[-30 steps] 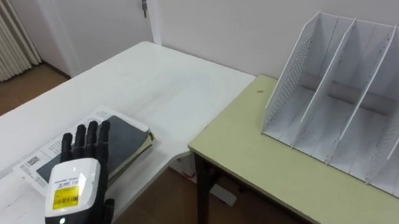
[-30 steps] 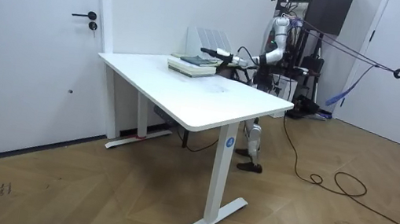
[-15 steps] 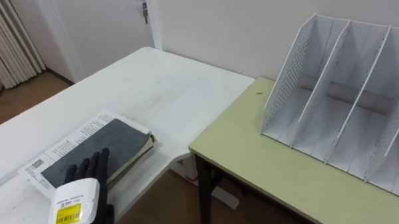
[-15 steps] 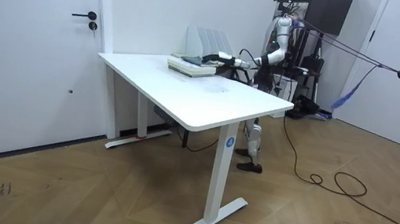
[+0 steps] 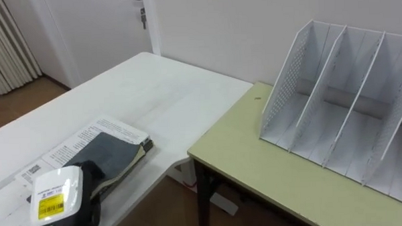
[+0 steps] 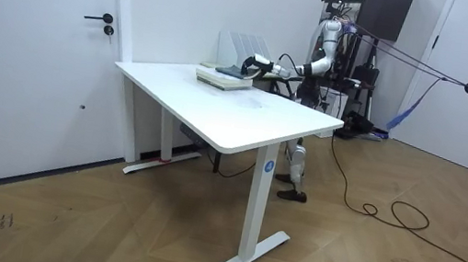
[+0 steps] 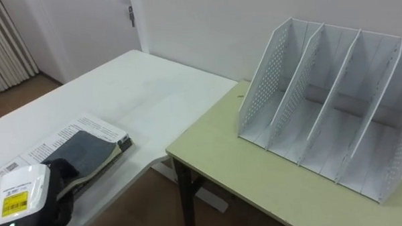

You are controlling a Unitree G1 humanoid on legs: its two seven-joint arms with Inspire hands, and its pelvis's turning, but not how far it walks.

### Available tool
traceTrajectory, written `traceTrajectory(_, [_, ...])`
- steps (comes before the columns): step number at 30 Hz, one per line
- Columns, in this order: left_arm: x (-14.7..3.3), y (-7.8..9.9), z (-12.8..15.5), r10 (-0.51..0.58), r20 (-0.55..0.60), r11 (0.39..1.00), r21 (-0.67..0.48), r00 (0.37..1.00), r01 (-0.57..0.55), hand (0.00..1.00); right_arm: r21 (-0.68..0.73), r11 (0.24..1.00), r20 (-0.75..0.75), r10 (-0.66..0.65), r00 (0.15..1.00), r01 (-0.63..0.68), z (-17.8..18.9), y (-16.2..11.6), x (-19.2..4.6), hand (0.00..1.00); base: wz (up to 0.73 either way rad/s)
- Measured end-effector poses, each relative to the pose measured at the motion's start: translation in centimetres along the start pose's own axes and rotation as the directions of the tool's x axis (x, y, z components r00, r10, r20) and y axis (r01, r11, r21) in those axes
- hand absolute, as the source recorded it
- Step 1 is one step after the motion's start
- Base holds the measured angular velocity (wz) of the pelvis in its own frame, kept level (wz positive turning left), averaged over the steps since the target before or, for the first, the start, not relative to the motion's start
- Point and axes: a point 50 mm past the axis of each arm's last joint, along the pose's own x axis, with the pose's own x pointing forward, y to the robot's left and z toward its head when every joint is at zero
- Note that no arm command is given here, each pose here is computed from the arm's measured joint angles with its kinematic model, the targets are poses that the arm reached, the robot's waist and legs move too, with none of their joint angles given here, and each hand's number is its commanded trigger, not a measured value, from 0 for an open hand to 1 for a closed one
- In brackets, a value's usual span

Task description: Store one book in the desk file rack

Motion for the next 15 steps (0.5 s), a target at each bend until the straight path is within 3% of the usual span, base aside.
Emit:
traceTrajectory(11, [0.22,0.17,0.06,0.007,-0.004,1.0,-0.006,1.0,-0.007,1.0,-0.01,1.0,0.004,-0.006,1.0,0.006,0.32,0.05,0.03,0.0,0.0])
traceTrajectory(15, [0.54,0.7,0.17,0.005,-0.022,0.997,-0.076,1.0,-0.006,1.0,-0.031,1.0,0.011,-0.005,1.0,0.005,0.5,0.23,0.08,0.0,0.0])
